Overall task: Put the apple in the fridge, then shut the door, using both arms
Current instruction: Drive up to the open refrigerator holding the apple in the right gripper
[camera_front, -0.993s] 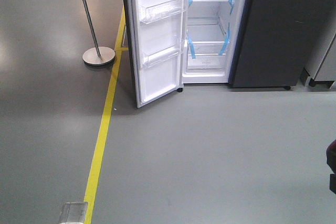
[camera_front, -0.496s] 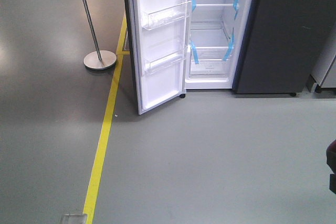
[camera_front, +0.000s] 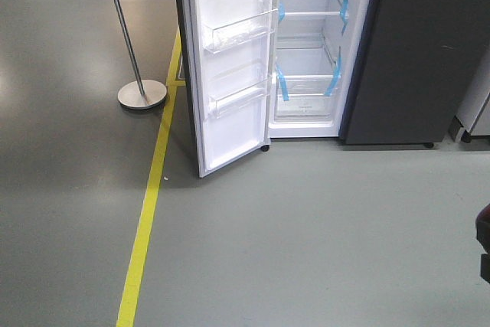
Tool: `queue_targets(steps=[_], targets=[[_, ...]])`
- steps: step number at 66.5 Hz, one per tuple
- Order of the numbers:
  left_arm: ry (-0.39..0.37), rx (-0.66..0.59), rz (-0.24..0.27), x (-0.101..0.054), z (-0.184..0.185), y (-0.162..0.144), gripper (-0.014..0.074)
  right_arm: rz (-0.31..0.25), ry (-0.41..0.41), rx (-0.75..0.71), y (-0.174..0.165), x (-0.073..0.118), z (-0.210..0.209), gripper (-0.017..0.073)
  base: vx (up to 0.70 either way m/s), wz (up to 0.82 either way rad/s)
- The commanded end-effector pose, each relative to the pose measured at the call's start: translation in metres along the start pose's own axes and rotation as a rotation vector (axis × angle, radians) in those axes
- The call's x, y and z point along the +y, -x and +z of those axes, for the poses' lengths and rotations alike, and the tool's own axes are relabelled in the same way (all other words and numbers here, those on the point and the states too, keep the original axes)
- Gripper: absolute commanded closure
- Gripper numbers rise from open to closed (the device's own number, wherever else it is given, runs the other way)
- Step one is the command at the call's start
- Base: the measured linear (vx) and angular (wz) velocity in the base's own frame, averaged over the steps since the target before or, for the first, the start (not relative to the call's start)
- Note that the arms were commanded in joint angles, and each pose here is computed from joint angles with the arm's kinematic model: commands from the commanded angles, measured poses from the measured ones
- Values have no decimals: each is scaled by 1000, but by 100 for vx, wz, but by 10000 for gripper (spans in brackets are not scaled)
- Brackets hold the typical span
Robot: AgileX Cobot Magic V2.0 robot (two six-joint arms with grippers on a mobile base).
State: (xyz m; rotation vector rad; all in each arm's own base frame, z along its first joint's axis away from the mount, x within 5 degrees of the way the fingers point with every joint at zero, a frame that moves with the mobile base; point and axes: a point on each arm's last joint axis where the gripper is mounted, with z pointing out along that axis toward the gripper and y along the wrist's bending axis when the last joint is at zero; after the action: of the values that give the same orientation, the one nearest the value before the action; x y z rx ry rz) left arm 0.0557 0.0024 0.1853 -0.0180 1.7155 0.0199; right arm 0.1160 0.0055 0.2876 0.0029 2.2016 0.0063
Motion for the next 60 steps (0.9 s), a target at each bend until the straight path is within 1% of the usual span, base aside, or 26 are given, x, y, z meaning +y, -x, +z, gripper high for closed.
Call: queue_targets(steps=[1,60], targets=[[-17,-66,-8,-1,0,1,599,-24,8,-95,15,1,-4,406,10,-1],[-17,-66,-8,-1,0,1,599,-24,8,-96,15,1,-4,406,11,-1]])
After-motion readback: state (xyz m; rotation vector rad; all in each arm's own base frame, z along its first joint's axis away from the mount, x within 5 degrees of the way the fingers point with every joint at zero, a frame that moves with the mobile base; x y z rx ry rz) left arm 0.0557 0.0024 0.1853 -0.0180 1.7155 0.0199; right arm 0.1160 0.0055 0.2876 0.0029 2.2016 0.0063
